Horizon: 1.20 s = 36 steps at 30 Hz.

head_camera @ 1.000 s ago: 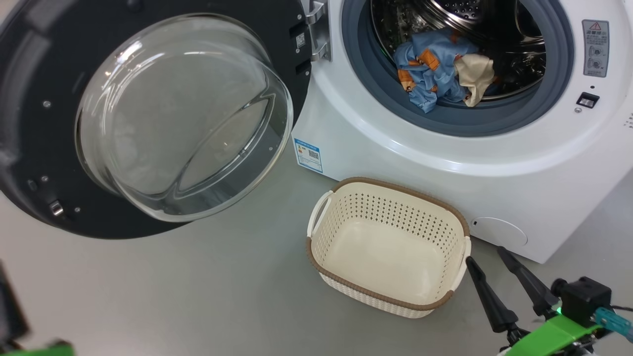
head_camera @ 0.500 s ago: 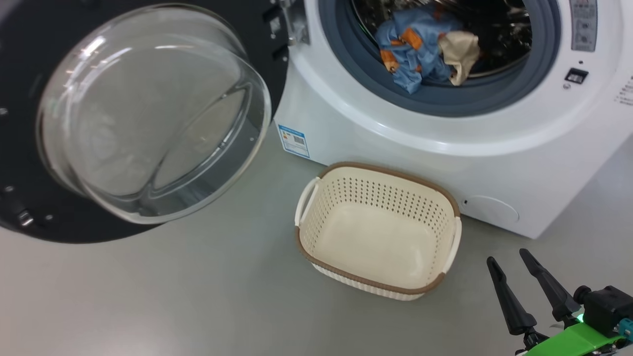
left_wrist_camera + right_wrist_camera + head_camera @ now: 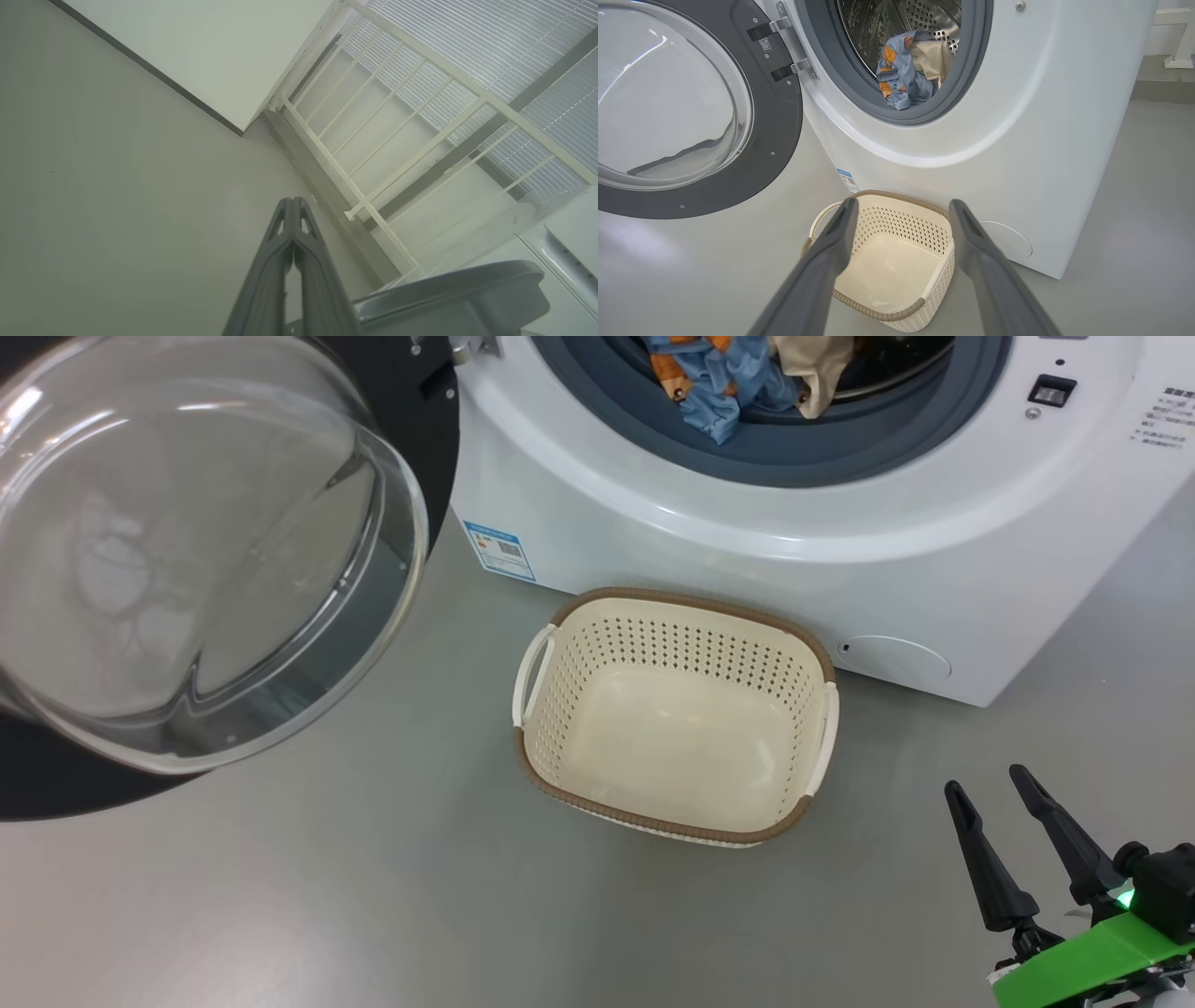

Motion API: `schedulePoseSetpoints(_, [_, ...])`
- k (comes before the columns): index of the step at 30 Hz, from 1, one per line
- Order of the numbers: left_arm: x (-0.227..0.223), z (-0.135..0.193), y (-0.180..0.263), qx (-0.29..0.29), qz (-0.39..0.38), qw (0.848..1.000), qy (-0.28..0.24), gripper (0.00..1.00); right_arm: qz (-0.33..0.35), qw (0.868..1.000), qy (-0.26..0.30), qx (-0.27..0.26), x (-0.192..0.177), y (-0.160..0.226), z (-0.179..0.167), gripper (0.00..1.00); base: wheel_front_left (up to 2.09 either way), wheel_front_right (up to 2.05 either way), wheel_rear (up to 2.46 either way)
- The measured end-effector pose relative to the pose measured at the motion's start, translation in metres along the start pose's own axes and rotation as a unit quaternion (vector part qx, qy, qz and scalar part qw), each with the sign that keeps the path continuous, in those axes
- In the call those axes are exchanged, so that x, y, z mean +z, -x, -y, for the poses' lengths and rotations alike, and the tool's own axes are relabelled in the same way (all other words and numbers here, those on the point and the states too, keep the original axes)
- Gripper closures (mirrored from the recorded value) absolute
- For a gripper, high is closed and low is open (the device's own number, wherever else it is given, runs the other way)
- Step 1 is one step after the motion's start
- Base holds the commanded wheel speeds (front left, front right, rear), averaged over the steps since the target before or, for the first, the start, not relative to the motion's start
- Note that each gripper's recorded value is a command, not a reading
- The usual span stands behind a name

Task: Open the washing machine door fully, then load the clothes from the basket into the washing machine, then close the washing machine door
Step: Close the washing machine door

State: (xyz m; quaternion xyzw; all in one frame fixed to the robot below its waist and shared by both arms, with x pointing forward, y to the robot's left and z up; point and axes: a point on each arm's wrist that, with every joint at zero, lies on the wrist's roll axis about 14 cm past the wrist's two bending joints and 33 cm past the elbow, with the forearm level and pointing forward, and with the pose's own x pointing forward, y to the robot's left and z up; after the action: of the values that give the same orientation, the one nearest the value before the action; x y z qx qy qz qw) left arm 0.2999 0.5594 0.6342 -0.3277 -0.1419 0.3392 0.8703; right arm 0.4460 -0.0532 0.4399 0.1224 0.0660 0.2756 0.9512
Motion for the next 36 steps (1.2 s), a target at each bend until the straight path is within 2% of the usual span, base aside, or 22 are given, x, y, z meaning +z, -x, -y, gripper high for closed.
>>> schedulePoseSetpoints(12, [-0.056, -0.002, 0.004, 0.003, -0.163, 0.986, 0.033, 1.0, 0.004, 1.0, 0.001, -0.007, 0.002, 0.003, 0.005, 0.0, 0.0, 0.0, 0.0])
schedulePoseSetpoints(24, [-0.07, 0.001, 0.01, -0.007, -0.218, 0.976, 0.025, 1.0, 0.008, 1.0, 0.002, -0.01, 0.006, 0.006, 0.004, 0.0, 0.0, 0.0, 0.0])
schedulePoseSetpoints(36, [-0.077, 0.009, 0.032, -0.036, -0.294, 0.955, 0.002, 1.0, 0.018, 1.0, -0.003, -0.007, 0.011, 0.005, -0.005, 0.0, 0.0, 0.0, 0.0])
